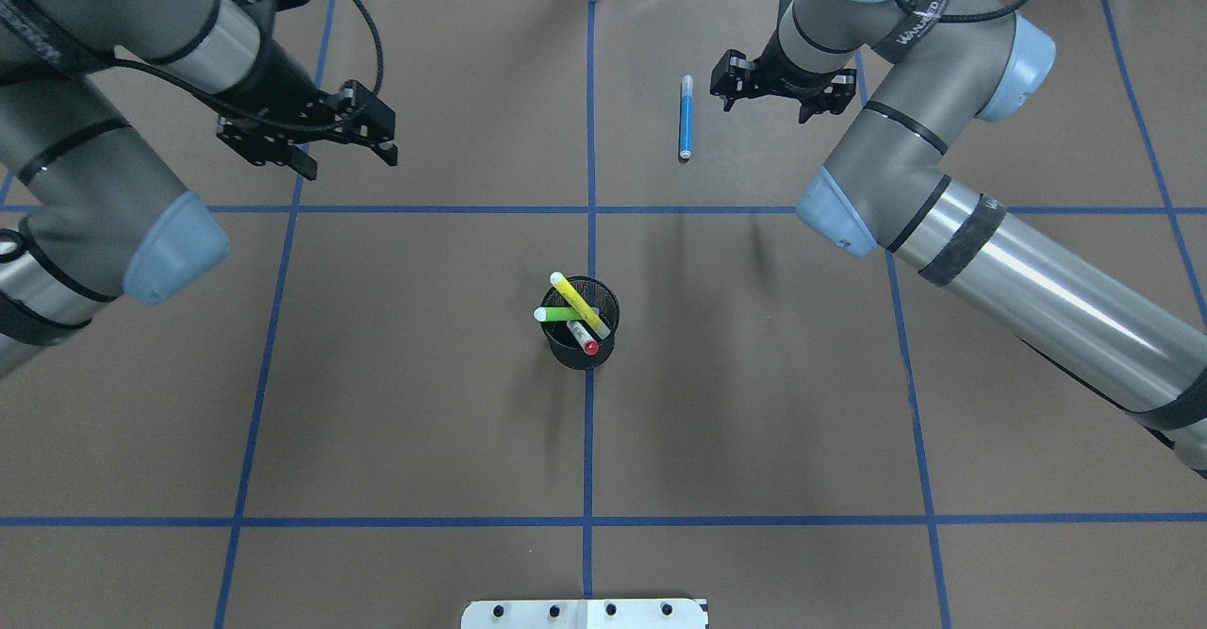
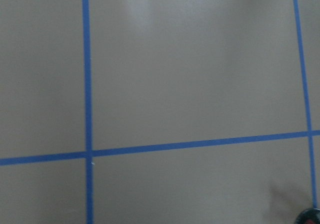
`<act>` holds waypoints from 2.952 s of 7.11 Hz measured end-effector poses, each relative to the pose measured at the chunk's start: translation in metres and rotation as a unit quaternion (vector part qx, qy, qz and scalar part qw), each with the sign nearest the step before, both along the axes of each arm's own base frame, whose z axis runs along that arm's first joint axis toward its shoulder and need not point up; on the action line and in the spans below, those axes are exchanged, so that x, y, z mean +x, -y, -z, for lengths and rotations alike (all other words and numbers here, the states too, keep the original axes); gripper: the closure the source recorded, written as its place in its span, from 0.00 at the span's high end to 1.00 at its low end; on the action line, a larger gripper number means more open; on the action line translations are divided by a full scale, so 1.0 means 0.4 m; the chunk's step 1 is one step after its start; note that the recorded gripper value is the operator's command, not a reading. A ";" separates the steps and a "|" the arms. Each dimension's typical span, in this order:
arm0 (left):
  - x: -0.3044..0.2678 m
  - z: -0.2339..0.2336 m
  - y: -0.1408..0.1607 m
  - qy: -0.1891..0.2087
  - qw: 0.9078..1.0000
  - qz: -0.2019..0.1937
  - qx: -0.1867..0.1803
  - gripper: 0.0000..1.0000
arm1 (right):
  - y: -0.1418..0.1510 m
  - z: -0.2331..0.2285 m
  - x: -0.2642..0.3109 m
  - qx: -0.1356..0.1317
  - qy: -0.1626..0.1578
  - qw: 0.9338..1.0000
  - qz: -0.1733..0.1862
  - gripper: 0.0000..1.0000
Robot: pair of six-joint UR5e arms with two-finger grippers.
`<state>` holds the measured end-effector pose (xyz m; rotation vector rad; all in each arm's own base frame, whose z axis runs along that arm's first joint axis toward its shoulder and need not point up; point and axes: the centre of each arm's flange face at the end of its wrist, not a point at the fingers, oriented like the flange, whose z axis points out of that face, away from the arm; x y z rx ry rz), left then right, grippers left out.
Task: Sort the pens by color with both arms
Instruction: 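Move the left gripper down over the pen cup, then grasp the white red-capped marker with the left gripper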
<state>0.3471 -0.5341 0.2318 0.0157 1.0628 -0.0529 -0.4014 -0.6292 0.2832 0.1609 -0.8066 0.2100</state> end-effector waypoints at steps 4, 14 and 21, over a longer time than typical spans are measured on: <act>0.269 0.173 -0.181 -0.003 0.995 0.016 -0.099 1.00 | -0.039 -0.047 0.147 -0.003 -0.039 0.997 0.064 0.99; 0.552 0.315 -0.249 0.102 0.980 0.013 -0.173 0.38 | -0.055 -0.059 0.166 -0.002 -0.037 0.997 0.068 0.99; 0.580 0.304 -0.284 0.106 0.979 -0.002 -0.173 0.00 | -0.055 -0.070 0.165 -0.004 -0.039 0.997 0.068 0.99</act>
